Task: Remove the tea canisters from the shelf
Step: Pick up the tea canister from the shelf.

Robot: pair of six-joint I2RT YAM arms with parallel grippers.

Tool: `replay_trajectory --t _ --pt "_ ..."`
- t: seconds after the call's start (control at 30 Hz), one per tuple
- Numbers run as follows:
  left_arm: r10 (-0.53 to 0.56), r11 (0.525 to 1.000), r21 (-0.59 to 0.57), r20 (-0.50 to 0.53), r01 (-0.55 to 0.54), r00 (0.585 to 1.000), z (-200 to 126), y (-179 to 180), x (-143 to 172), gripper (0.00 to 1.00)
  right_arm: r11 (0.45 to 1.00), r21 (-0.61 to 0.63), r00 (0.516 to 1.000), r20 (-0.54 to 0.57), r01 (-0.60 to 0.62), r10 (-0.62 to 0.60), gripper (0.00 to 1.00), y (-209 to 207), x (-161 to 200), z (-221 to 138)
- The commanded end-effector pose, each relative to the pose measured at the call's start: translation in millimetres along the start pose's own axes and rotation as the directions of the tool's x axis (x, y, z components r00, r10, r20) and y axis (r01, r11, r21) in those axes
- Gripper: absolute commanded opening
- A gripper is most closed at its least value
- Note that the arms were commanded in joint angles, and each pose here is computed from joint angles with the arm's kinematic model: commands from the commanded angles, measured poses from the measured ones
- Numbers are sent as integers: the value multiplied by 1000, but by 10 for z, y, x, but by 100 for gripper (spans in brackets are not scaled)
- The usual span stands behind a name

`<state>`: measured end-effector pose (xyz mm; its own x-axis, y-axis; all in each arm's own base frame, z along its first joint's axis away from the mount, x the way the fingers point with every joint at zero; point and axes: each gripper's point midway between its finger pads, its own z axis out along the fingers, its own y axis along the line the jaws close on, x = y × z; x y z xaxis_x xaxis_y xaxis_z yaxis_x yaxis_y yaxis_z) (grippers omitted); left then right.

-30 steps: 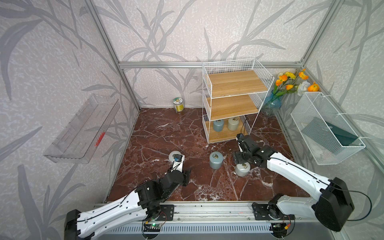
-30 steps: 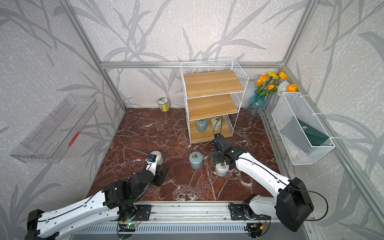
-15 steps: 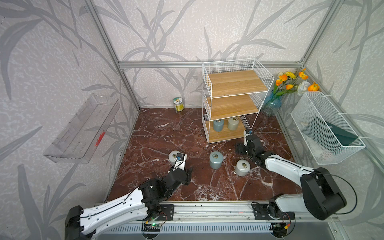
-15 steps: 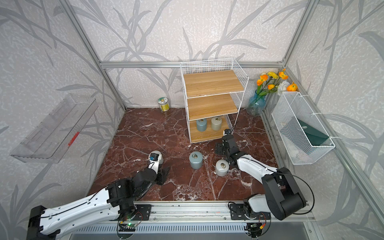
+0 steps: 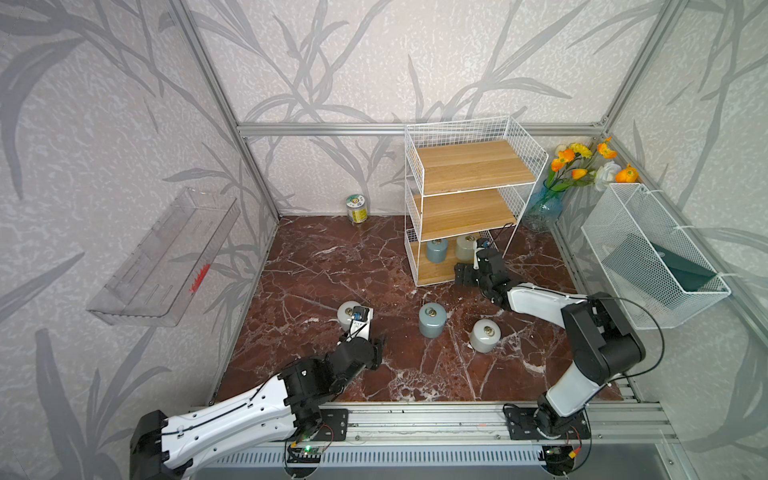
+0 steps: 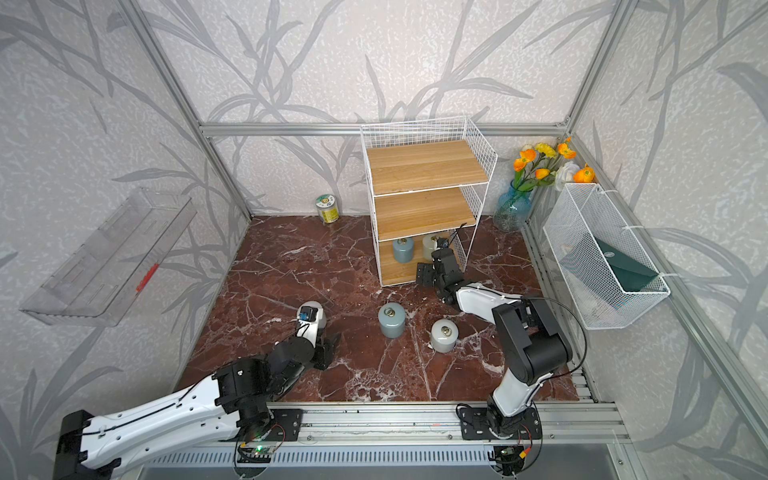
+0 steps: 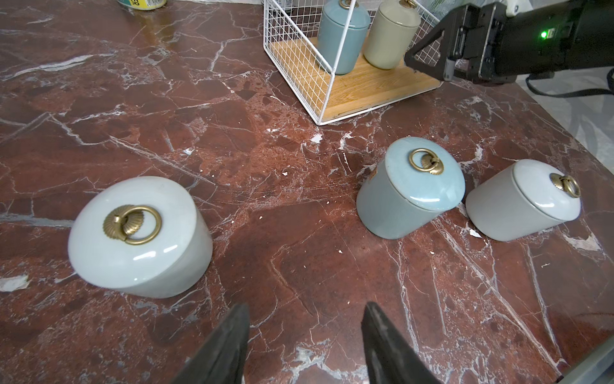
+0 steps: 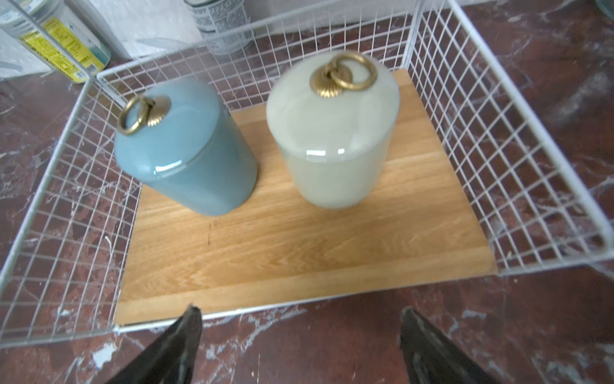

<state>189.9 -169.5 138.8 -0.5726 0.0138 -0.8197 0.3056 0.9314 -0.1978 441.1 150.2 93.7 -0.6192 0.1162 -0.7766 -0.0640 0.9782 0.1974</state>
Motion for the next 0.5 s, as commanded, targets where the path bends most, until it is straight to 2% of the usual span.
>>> replay_trajectory --t 0.0,0.27,0.47 --pt "-20 1000 -14 31 21 999 -27 30 -81 56 1000 26 1000 -3 10 -10 92 -38 -93 141" --pt "-31 999 -25 30 32 999 -35 90 -30 57 990 129 998 15 63 -66 93 -149 -294 306" --pt "-39 999 -24 39 39 999 -44 110 -20 57 982 178 994 68 66 -79 94 -209 -433 338"
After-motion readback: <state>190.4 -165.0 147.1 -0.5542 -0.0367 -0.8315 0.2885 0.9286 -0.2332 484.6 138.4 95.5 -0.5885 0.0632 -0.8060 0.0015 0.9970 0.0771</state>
